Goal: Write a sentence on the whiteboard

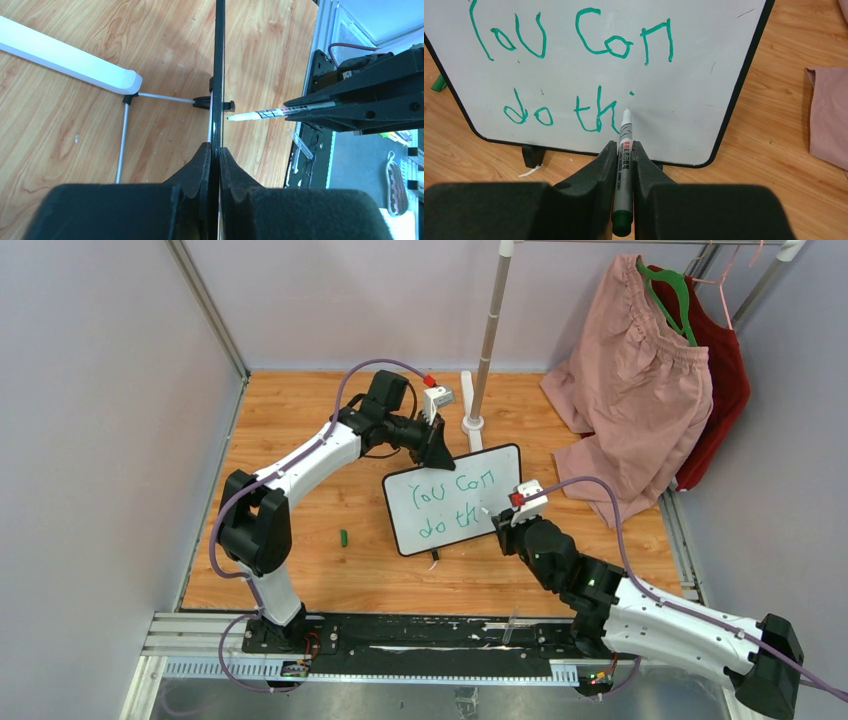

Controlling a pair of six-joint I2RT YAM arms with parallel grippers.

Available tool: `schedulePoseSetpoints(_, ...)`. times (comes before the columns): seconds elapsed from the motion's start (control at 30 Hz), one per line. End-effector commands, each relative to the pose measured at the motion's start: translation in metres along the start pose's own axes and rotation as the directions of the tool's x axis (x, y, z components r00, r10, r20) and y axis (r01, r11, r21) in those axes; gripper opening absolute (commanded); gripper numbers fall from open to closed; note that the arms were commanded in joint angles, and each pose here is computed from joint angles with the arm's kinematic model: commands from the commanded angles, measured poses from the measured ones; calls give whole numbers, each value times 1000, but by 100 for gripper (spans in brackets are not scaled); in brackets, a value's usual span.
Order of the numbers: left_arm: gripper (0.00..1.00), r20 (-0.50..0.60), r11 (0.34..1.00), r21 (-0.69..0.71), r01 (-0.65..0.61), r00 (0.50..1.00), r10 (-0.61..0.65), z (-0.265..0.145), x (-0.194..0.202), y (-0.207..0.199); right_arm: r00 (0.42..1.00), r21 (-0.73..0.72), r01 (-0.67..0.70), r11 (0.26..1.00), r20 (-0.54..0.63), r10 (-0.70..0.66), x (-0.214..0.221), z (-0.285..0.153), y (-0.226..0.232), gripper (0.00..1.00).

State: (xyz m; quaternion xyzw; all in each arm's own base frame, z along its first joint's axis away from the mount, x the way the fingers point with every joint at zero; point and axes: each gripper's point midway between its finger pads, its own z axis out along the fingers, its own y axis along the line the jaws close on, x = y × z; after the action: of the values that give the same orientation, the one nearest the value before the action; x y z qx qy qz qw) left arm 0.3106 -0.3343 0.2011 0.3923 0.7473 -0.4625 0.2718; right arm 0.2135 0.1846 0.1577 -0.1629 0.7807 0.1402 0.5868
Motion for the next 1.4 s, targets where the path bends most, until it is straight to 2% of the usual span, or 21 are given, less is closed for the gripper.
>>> schedulePoseSetpoints(0.0, 0, 2, 1000, 5, -3, 1000, 3, -1, -2, -10, 998, 52, -23, 998, 60, 20, -14, 1, -10, 0)
schedulePoseSetpoints(0.53, 0, 6, 1000, 9, -3, 1000, 3, -2, -2, -11, 998, 64, -25, 998, 56, 21, -13, 8, -9, 0)
schedulePoseSetpoints(1.37, 0, 10, 1000, 9, -6, 1000, 6, -2, -5, -12, 996, 65, -33, 997, -80, 38, 34, 2, -13, 0)
